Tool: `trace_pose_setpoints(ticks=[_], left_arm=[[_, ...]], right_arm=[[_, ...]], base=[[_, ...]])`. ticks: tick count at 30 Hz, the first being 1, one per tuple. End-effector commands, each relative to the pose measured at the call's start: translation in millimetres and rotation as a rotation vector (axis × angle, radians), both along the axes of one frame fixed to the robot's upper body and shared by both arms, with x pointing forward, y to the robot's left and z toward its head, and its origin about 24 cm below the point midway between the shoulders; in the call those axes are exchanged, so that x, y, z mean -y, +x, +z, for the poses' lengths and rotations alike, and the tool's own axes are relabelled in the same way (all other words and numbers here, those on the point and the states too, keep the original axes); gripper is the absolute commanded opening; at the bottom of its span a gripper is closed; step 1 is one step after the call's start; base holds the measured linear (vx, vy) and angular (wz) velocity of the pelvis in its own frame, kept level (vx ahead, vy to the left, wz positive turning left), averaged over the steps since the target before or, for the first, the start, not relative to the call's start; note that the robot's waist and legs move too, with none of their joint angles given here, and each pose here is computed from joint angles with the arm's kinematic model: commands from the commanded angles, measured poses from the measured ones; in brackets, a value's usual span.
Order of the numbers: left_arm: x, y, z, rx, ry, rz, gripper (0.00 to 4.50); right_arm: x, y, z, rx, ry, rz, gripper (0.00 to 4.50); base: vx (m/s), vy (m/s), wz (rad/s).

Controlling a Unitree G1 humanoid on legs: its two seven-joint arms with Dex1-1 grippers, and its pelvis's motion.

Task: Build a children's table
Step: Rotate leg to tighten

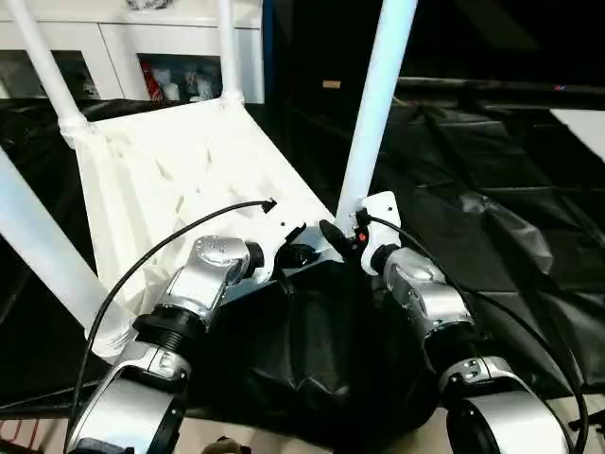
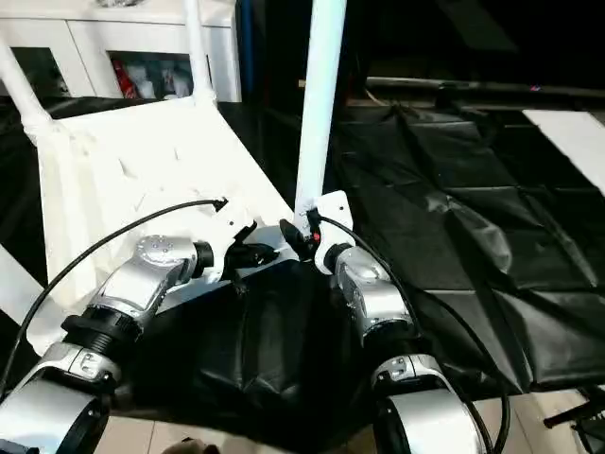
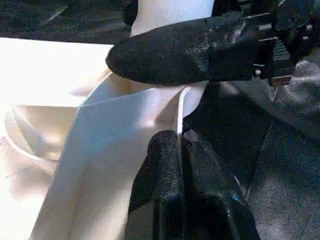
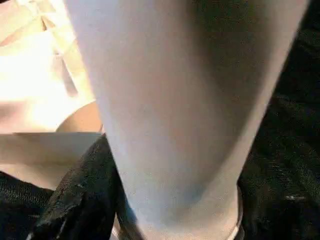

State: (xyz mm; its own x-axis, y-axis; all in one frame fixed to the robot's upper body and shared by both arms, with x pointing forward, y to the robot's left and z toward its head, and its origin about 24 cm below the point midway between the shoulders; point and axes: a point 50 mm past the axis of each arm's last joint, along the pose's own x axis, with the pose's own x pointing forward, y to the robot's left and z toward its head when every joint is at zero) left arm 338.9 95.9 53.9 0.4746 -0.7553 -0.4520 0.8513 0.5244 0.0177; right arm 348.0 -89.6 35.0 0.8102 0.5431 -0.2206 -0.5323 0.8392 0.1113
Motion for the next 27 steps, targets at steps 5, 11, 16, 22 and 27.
trace_pose_setpoints(ticks=[5,11,16,22,27], left_arm=[[17.7,-3.4,23.0,0.089,-0.090,-0.185,0.00],[8.9,-14.8,19.9,0.054,-0.101,-0.306,0.00],[-2.1,-25.7,15.8,-0.003,-0.084,-0.421,0.00],[-8.3,-35.9,13.8,-0.071,-0.069,-0.509,0.00],[-12.1,-41.3,11.8,-0.107,-0.059,-0.546,0.00]], right_arm=[[-29.6,-22.0,-4.4,-0.016,0.003,0.430,3.68],[-14.0,-28.3,1.4,-0.019,0.031,0.575,3.68],[3.2,-39.9,2.0,-0.048,-0.010,0.757,3.68],[11.8,-50.4,-2.7,-0.107,-0.043,0.870,3.55],[11.6,-56.0,-0.9,-0.137,-0.013,0.928,3.16]], base=[[0.000,0.000,0.00],[0.000,0.000,0.00],[0.000,0.000,0.00],[0.000,0.000,0.00],[0.000,0.000,0.00]])
